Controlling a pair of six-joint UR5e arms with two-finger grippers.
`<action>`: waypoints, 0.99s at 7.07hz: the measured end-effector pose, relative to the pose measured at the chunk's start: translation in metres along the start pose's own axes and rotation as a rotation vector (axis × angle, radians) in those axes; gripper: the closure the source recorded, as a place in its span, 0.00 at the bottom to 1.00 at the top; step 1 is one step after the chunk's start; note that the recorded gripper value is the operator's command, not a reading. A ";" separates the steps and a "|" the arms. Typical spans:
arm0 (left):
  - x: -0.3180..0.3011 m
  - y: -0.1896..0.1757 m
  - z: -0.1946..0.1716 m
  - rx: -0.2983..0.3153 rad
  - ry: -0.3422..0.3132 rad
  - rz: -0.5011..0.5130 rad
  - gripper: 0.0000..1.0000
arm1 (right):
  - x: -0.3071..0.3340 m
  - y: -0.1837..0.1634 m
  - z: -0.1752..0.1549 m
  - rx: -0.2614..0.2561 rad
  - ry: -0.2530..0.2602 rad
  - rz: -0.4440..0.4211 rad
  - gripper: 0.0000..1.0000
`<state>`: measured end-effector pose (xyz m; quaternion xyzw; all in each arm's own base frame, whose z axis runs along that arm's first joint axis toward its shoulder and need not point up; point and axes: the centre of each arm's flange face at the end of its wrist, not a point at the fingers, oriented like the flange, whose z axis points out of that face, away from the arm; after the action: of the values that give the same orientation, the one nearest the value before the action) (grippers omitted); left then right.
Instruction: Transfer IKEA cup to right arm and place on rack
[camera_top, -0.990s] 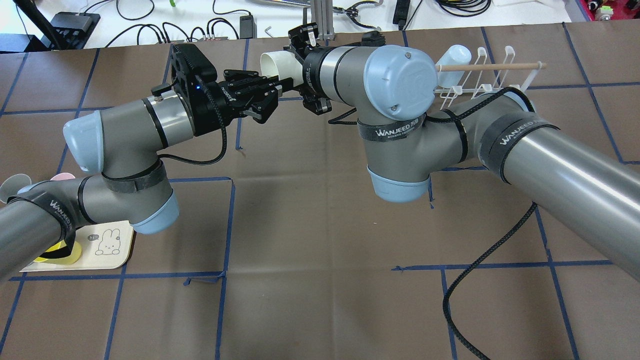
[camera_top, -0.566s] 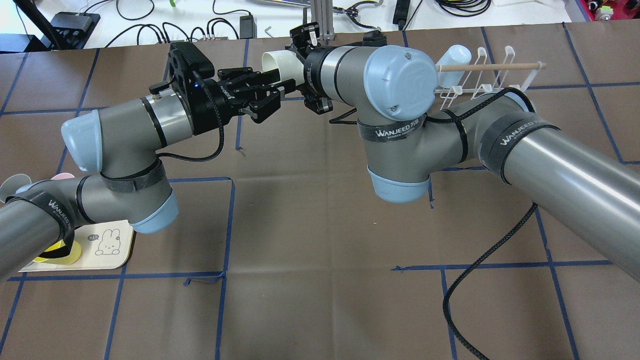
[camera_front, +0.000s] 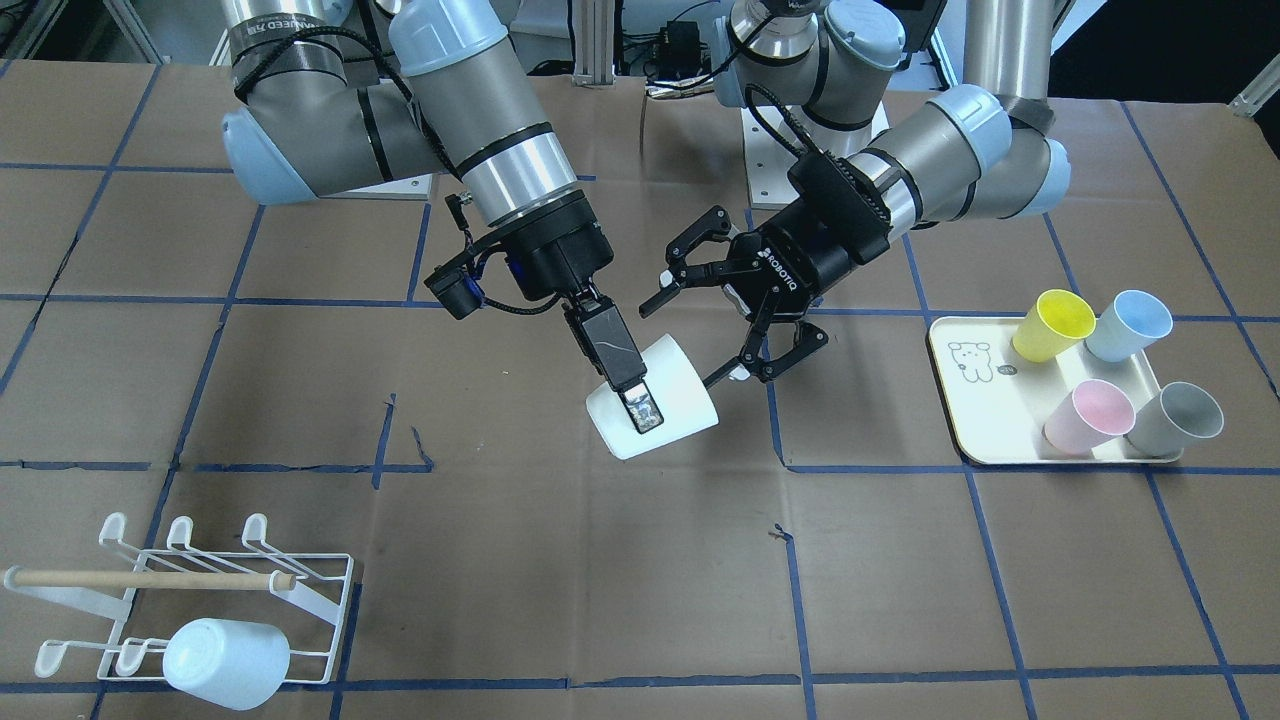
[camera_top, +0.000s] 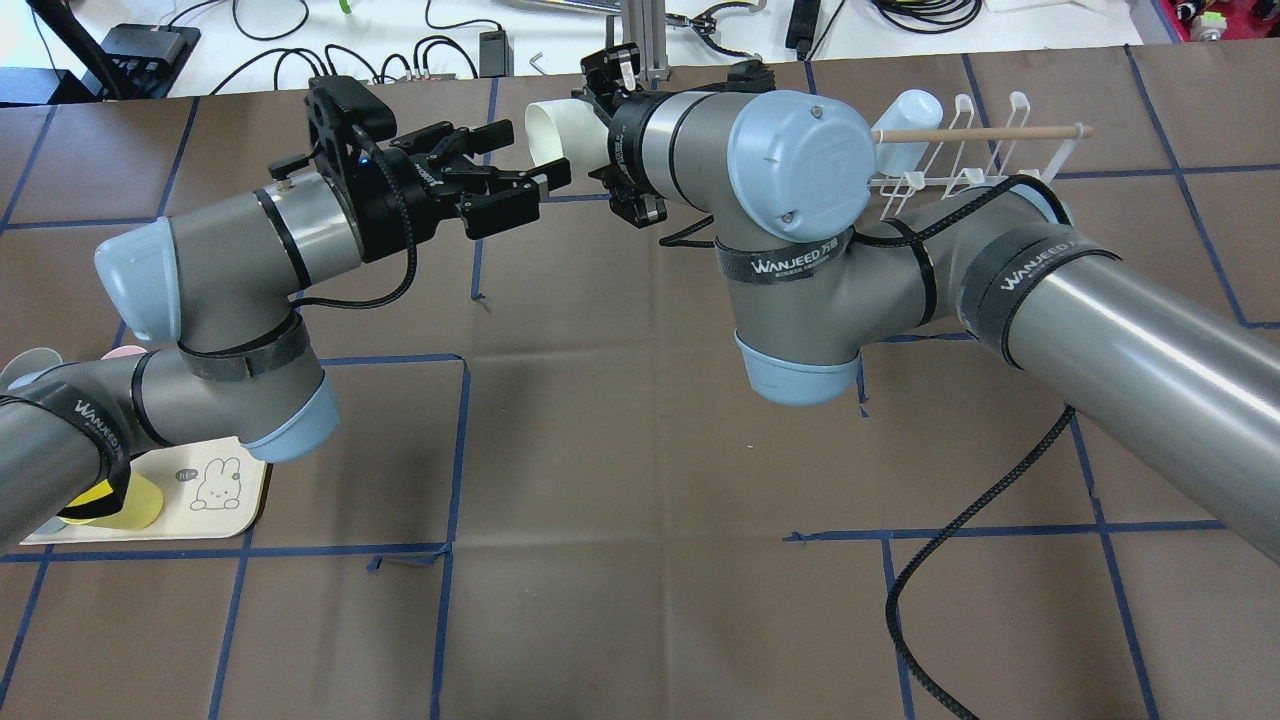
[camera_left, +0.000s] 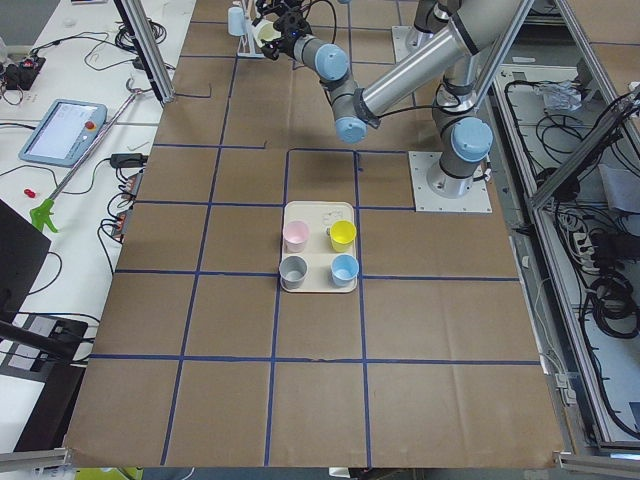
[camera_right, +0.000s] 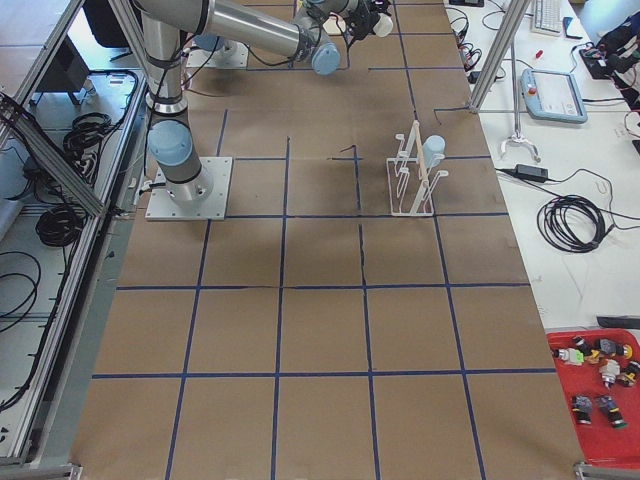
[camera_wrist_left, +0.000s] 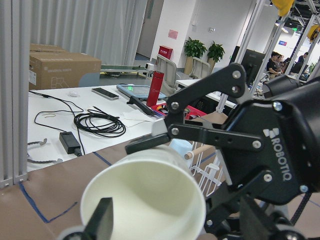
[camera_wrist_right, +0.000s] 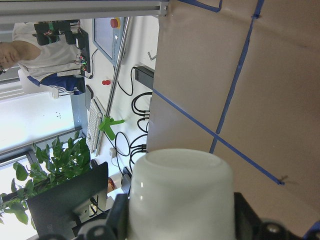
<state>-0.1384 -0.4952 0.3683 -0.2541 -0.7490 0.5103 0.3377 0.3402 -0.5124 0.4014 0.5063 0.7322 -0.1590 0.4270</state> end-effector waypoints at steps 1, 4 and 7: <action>-0.019 -0.002 -0.018 0.026 -0.051 0.006 0.01 | -0.003 -0.005 0.001 0.007 -0.006 0.002 0.77; -0.052 -0.007 -0.039 0.041 -0.177 -0.035 0.00 | -0.041 -0.072 -0.012 0.129 -0.064 -0.103 0.83; -0.089 -0.038 -0.039 -0.025 -0.409 -0.138 0.00 | -0.061 -0.161 -0.031 0.298 -0.026 -0.504 0.83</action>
<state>-0.0530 -0.5501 0.3916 -0.0974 -0.8238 0.5176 0.2095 0.1922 -0.5986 0.4358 0.3635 0.7980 -0.3722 0.3041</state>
